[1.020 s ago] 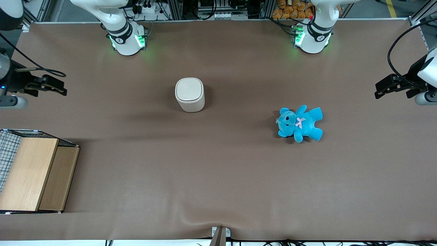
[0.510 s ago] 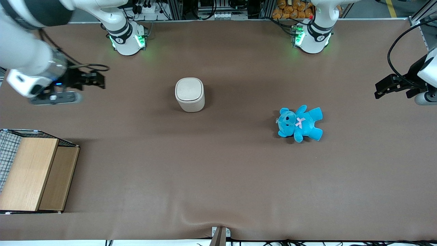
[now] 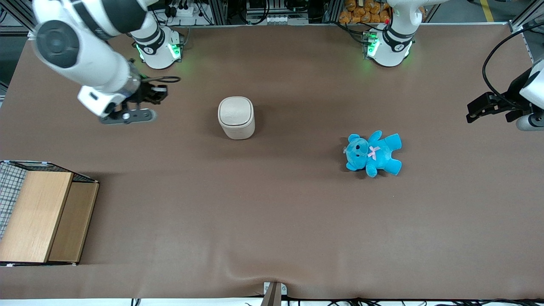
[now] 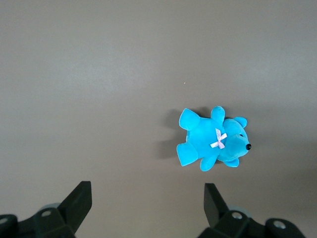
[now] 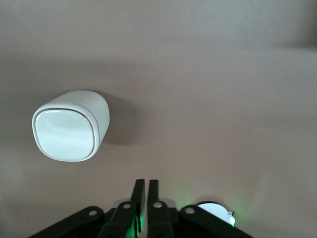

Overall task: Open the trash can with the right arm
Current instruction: 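Move the right gripper over the white trash can's lid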

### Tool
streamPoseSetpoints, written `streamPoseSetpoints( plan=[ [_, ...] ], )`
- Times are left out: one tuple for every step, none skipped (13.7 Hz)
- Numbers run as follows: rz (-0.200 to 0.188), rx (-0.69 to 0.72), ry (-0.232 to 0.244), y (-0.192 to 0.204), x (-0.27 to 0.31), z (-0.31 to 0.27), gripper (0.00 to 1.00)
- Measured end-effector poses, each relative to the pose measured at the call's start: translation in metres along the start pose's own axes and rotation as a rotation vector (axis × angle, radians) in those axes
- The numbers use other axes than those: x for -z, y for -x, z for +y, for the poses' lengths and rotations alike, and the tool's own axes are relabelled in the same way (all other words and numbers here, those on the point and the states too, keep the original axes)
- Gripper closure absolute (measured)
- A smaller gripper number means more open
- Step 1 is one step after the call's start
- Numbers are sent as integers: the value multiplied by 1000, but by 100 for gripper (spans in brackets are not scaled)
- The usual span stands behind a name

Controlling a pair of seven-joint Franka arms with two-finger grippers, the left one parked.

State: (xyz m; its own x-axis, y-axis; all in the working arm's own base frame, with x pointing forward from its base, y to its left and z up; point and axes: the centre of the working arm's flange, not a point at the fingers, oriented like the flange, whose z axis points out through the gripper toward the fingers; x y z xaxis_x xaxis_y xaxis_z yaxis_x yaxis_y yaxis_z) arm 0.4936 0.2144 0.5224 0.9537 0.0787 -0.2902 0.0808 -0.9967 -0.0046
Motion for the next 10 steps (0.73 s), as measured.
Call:
streamPoseSetpoints(
  plan=[
    [5,-5,2,1,-8,-8,99],
    [21,-13,0,2,-16,-17,99],
    [44,-18,-4,4,-26,-27,99],
    [68,-23,-7,8,-38,-39,99],
    [87,-31,-6,15,-54,-52,99],
    [97,-41,-4,22,-69,-62,99],
    [104,-50,0,29,-83,-73,99],
    [111,-60,2,36,-95,-83,99],
    [118,-67,4,42,-105,-93,99],
    [127,-73,2,46,-114,-102,99]
  ],
)
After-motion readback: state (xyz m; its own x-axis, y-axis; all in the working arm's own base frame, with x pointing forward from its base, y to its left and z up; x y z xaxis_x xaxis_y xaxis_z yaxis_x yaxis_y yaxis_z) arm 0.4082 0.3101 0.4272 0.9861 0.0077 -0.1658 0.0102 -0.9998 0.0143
